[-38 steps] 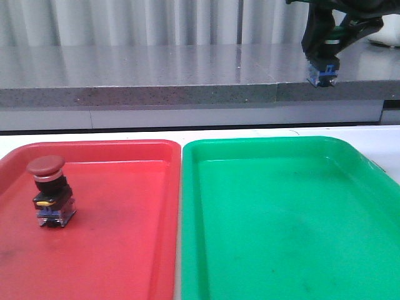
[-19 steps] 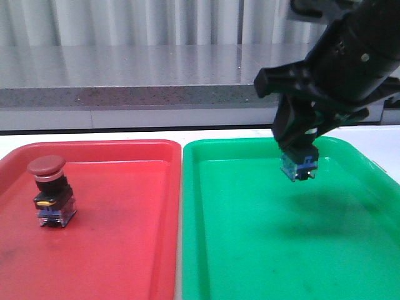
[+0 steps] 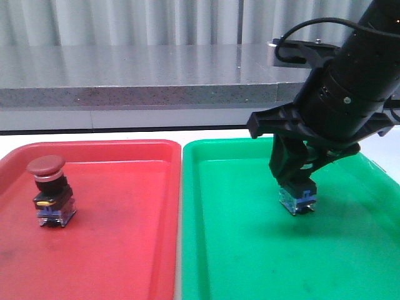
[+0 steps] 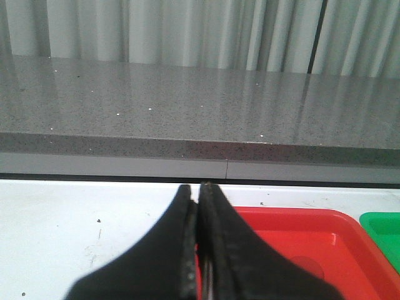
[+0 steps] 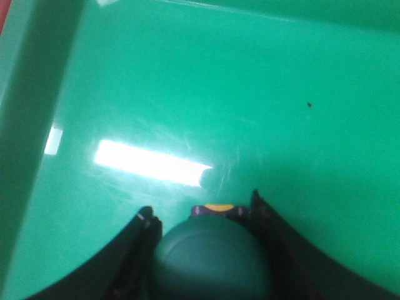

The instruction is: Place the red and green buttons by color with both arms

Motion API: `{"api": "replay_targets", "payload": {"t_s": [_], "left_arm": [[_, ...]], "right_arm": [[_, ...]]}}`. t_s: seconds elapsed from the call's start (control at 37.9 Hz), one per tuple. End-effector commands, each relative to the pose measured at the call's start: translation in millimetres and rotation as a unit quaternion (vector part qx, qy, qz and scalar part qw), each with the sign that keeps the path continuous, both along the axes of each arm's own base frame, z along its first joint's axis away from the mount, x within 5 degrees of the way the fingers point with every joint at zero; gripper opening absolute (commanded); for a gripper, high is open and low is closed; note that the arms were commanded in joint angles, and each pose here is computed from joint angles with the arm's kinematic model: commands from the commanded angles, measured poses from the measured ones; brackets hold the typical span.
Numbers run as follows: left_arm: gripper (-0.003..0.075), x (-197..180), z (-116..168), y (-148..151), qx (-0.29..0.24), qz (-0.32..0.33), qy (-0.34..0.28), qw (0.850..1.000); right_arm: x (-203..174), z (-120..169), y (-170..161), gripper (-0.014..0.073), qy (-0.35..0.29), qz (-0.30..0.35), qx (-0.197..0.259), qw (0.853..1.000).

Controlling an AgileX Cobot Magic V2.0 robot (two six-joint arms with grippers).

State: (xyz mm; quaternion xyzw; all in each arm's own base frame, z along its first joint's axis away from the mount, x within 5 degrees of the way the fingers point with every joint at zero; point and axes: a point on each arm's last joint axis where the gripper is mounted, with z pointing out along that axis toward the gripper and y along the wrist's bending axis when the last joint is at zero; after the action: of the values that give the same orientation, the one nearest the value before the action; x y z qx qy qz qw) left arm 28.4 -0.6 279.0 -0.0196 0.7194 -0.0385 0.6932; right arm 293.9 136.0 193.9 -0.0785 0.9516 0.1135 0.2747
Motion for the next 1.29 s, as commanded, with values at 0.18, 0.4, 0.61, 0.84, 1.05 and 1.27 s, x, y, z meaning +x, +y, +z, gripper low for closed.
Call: {"api": "replay_targets", "payload": {"t_s": [0.18, 0.4, 0.61, 0.84, 1.05, 1.27], "left_arm": [[-0.002, -5.3, 14.9, -0.1, -0.006, -0.001, -0.059, 0.998], [-0.002, -5.3, 14.9, -0.1, -0.006, -0.001, -0.059, 0.998], [-0.002, -5.3, 14.9, -0.1, -0.006, -0.001, -0.059, 0.998], [-0.002, -5.3, 14.9, -0.1, -0.006, -0.001, -0.059, 0.998], [-0.002, -5.3, 14.9, -0.1, -0.006, -0.001, -0.059, 0.998], [-0.002, -5.3, 14.9, -0.1, -0.006, -0.001, -0.059, 0.998]], "right_arm": [[-4.2, 46.3, -2.0, 0.0573, -0.064, 0.0, 0.03, 0.997], [-11.8, 116.1, -8.3, 0.0495, -0.158, 0.007, 0.054, 0.986], [-21.1, 172.3, -18.8, 0.0003, -0.254, 0.033, 0.011, 0.967], [-36.8, 197.5, -49.6, -0.0068, -0.284, -0.007, 0.0, 0.959], [-51.8, 190.9, -100.6, -0.0066, -0.261, -0.093, -0.031, 0.96], [-101.3, 170.3, -120.1, -0.0066, -0.287, -0.12, -0.031, 0.95]]}}
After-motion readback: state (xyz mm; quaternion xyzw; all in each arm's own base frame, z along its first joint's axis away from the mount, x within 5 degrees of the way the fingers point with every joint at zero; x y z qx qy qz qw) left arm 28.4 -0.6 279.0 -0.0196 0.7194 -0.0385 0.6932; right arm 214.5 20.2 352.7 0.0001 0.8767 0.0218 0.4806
